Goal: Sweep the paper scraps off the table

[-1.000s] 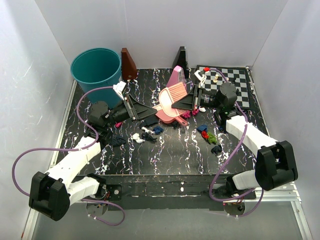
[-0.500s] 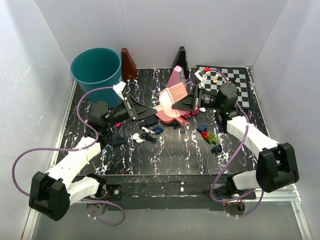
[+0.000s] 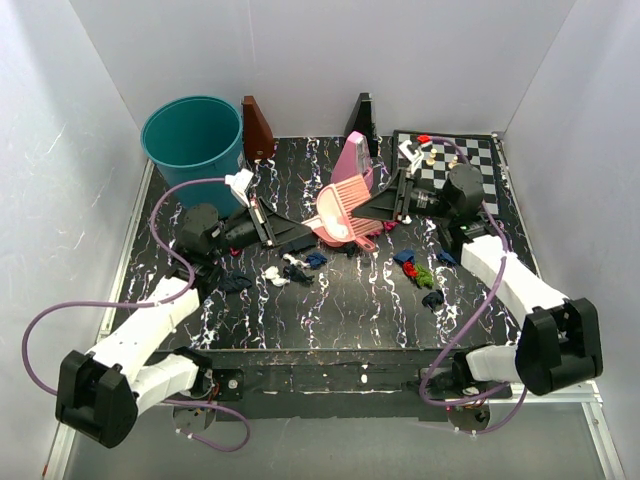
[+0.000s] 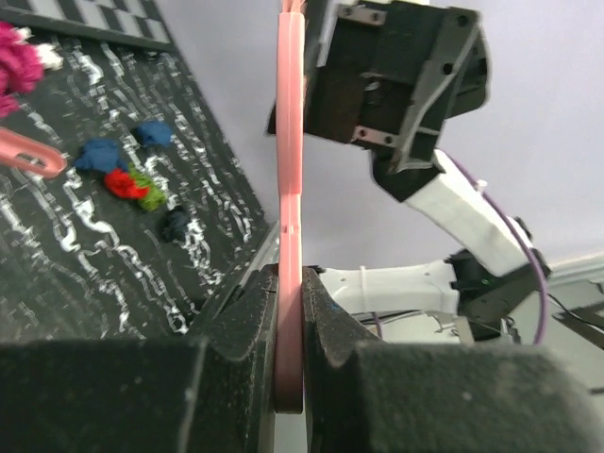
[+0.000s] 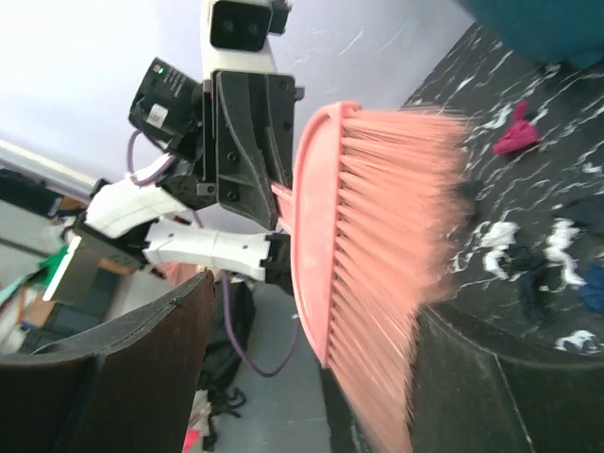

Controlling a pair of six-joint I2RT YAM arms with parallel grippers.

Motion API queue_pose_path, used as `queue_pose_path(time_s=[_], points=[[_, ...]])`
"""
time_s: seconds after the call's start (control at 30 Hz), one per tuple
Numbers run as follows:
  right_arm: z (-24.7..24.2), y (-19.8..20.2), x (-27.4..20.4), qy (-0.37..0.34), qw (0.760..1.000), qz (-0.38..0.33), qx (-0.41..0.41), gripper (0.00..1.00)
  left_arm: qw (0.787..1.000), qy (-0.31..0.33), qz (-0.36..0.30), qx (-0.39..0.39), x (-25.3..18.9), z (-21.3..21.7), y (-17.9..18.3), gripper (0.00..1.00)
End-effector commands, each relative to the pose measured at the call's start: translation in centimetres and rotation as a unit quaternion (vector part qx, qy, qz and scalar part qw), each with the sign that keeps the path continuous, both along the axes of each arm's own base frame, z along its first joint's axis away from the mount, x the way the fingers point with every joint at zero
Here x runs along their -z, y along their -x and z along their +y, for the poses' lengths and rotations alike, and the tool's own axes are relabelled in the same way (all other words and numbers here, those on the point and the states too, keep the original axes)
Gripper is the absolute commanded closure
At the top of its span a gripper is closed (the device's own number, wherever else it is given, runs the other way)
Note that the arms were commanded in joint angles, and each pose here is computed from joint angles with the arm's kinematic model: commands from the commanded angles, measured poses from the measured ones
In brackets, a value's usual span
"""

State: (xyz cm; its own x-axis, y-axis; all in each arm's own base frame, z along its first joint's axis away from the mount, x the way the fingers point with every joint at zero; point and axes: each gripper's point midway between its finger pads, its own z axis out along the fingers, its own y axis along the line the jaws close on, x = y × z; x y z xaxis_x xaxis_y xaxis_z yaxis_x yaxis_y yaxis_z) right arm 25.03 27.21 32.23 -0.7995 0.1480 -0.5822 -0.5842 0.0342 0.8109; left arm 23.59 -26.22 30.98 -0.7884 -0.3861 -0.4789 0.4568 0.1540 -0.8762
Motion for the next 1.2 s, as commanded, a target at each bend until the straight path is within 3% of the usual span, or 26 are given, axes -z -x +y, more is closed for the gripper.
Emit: queue_pose_path(time_s=[0.0,0.03,0.17,0.27,0.4,0.53,0.63,0.67,0.8,0.93,1.17], points=[[-2.4,-0.6,0.7,0.049,0.996,-0.047,0.063,0.20,0.992,-0.102,-0.039,-0.065,1.2,2.2,0.0,1.00],[-2.9,-1.0,0.9,0.068,0.991,-0.073,0.088,0.17,0.987,-0.133,-0.038,-0.086,1.9,3.2,0.0,1.00],[-6.3,-3.0,5.5,0.195,0.955,-0.054,0.216,0.14,0.952,-0.236,-0.022,-0.193,3.4,7.7,-0.5,1.00],[-8.9,-3.7,7.9,0.305,0.899,-0.087,0.301,0.13,0.920,-0.295,0.007,-0.257,4.5,10.8,-0.9,1.00],[-10.0,-4.2,9.0,0.402,0.836,-0.137,0.347,0.11,0.874,-0.361,0.079,-0.315,6.5,13.9,-1.2,1.00],[-9.2,-5.0,8.6,0.387,0.838,-0.147,0.355,0.11,0.835,-0.419,0.120,-0.335,7.2,16.0,-0.7,1.00],[-9.5,-5.7,9.0,0.368,0.836,-0.147,0.380,0.02,0.826,-0.443,0.114,-0.329,7.3,16.8,-0.1,1.00],[-8.5,-5.5,9.0,0.359,0.849,-0.167,0.351,0.03,0.825,-0.445,0.107,-0.331,7.1,17.0,0.1,1.00],[-6.8,-5.5,11.7,0.408,0.859,-0.160,0.264,0.10,0.817,-0.457,0.082,-0.342,6.5,18.2,0.8,1.00],[-5.5,-5.9,15.6,0.455,0.860,-0.133,0.188,0.16,0.782,-0.502,0.084,-0.359,6.0,20.1,0.9,1.00],[-3.7,-7.1,18.3,0.473,0.864,-0.096,0.140,0.23,0.721,-0.566,0.086,-0.391,5.6,23.1,0.5,1.00]])
